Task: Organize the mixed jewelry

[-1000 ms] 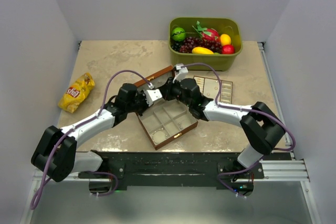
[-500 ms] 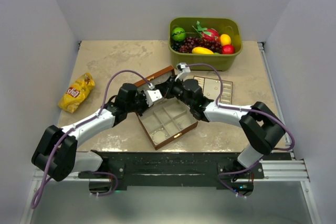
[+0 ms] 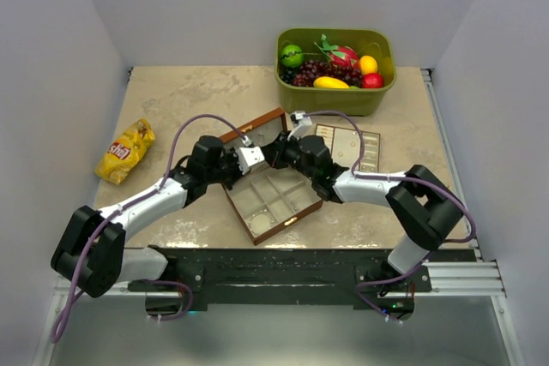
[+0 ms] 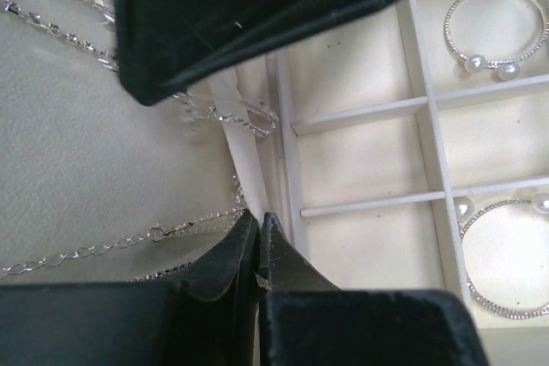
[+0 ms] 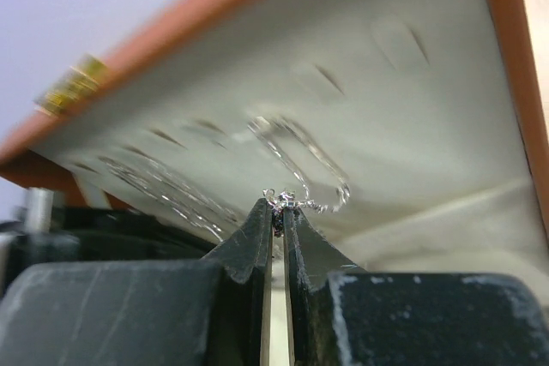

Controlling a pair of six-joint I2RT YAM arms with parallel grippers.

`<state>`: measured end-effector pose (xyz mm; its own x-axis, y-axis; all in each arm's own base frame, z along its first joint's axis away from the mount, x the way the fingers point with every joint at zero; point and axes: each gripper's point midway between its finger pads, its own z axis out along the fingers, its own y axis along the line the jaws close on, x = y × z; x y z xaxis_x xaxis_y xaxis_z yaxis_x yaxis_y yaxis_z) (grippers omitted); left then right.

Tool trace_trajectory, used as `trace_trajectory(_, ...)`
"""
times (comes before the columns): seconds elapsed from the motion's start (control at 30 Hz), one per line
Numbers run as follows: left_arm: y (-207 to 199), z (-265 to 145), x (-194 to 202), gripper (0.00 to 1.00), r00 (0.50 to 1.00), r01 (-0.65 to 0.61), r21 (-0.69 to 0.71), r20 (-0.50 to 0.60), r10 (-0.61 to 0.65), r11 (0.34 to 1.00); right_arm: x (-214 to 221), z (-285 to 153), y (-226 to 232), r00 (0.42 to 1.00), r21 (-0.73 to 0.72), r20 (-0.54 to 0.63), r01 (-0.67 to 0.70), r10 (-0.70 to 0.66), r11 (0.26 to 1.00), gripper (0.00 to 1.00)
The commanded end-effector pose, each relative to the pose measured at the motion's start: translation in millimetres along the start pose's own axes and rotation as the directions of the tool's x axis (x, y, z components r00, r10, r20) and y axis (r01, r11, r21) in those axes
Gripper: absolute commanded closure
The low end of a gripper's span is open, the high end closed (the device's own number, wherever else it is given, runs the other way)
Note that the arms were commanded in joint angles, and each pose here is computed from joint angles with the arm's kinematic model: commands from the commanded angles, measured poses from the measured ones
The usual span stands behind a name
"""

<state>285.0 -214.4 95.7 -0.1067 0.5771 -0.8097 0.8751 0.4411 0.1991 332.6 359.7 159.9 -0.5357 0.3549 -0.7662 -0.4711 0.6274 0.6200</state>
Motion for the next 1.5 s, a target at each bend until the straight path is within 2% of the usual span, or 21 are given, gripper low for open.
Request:
trace_trajectory(0.0, -23, -4, -21, 1.00, 0.996, -0.016, 0.114, 0.084, 0.006, 0.993, 12, 3, -17, 0.999, 0.053, -0.019, 0.047, -0.046, 0.997, 0.98)
trace_trajectory(0.23, -23, -6, -23, 1.00, 0.996, -0.019, 0.112, 0.090, 0.009, 0.993, 21, 10, -25, 0.988, 0.138, -0.074, 0.147, -0.138, 0.979, 0.96)
trace_trajectory(0.27, -23, -6, -23, 1.00, 0.996, -0.019, 0.111, 0.089, 0.009, 0.994, 18, 9, -26, 0.987, 0.158, -0.066, 0.156, -0.147, 0.975, 0.91)
trace_trajectory(0.33, -22, -6, -21, 1.00, 0.996, -0.016, 0.104, 0.084, 0.007, 0.994, 14, 5, -25, 0.984, 0.169, -0.065, 0.174, -0.165, 0.970, 0.88)
trace_trajectory(0.5, -19, -5, -20, 1.00, 0.997, -0.015, 0.090, 0.075, 0.009, 0.996, 0, -5, -26, 0.980, 0.204, -0.046, 0.199, -0.194, 0.959, 0.67)
trace_trajectory(0.6, -17, -4, -18, 1.00, 0.998, -0.012, 0.081, 0.066, 0.007, 0.997, -11, -12, -20, 0.977, 0.205, -0.029, 0.211, -0.210, 0.956, 0.58)
trace_trajectory(0.7, -17, -3, -17, 1.00, 0.998, -0.007, 0.082, 0.061, 0.002, 0.997, -16, -17, -16, 0.976, 0.199, -0.019, 0.218, -0.218, 0.956, 0.54)
trace_trajectory(1.07, -15, -1, -17, 1.00, 0.999, -0.004, 0.075, 0.055, -0.001, 0.997, -5, -34, -20, 0.983, 0.190, -0.029, 0.185, -0.183, 0.964, 0.53)
trace_trajectory(1.47, -15, -2, -17, 1.00, 0.998, -0.004, 0.076, 0.055, -0.001, 0.997, 26, -27, -13, 0.978, 0.076, -0.112, 0.186, -0.177, 0.980, 0.55)
